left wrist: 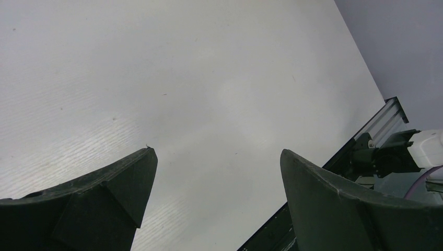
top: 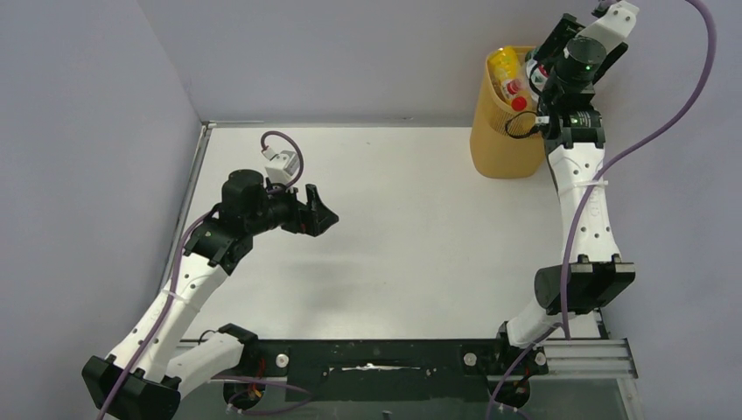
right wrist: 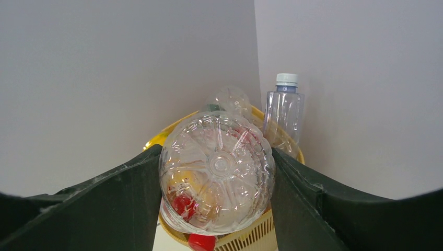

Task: Put the plastic bottles in the bin
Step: Place the plastic bottle in the trash bin.

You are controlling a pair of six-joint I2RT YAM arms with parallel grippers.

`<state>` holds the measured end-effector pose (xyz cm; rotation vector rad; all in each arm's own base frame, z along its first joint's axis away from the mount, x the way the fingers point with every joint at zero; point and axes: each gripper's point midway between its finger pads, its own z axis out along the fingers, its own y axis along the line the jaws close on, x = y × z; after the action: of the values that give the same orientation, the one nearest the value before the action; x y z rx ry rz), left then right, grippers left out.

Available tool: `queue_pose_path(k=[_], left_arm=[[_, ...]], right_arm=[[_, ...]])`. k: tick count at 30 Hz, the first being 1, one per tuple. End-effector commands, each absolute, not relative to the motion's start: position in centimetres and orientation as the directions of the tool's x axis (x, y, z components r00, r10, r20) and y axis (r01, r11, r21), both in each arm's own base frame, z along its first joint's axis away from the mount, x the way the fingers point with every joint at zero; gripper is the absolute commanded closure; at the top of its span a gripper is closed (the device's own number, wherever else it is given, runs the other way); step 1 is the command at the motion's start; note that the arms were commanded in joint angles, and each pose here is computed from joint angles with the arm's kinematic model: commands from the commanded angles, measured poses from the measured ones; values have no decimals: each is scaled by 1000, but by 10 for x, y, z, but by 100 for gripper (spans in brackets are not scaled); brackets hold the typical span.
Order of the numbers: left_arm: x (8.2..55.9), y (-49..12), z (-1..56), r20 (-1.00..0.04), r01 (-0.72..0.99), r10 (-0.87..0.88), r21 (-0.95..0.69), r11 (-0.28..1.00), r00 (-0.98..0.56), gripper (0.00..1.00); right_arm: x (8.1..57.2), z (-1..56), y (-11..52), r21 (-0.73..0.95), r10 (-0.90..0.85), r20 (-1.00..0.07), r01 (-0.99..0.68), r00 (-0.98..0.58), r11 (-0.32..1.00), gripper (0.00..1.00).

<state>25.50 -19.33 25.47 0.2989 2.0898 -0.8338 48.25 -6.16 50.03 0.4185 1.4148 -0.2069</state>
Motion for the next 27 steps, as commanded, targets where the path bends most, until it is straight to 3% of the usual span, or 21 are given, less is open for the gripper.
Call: queue_pose_path(k=[1, 11, 17, 20, 23, 27], left_arm=[[258, -194, 269, -816, 520, -82, -438, 733, -572, 10], [261, -197, 269, -809, 516, -86, -449, 729, -581, 10], [263, -198, 270, -808, 517, -88, -452, 726, -583, 10], [263, -199, 271, -806, 517, -90, -457, 724, -585, 10], [263, -199, 271, -804, 516, -92, -459, 723, -587, 10], [263, -199, 272, -803, 515, -94, -461, 723, -588, 10]], right_arm=[[486, 529, -61, 193, 111, -963, 342, 244, 920, 51], [522, 482, -48, 143, 114, -986, 279, 119, 950, 49], [537, 453, -44, 119, 112, -993, 266, 41, 957, 42], [540, 453, -42, 112, 108, -994, 260, 31, 959, 35], [541, 454, -40, 113, 109, -994, 248, 29, 962, 18], [537, 467, -36, 121, 112, -992, 220, 50, 968, 5]])
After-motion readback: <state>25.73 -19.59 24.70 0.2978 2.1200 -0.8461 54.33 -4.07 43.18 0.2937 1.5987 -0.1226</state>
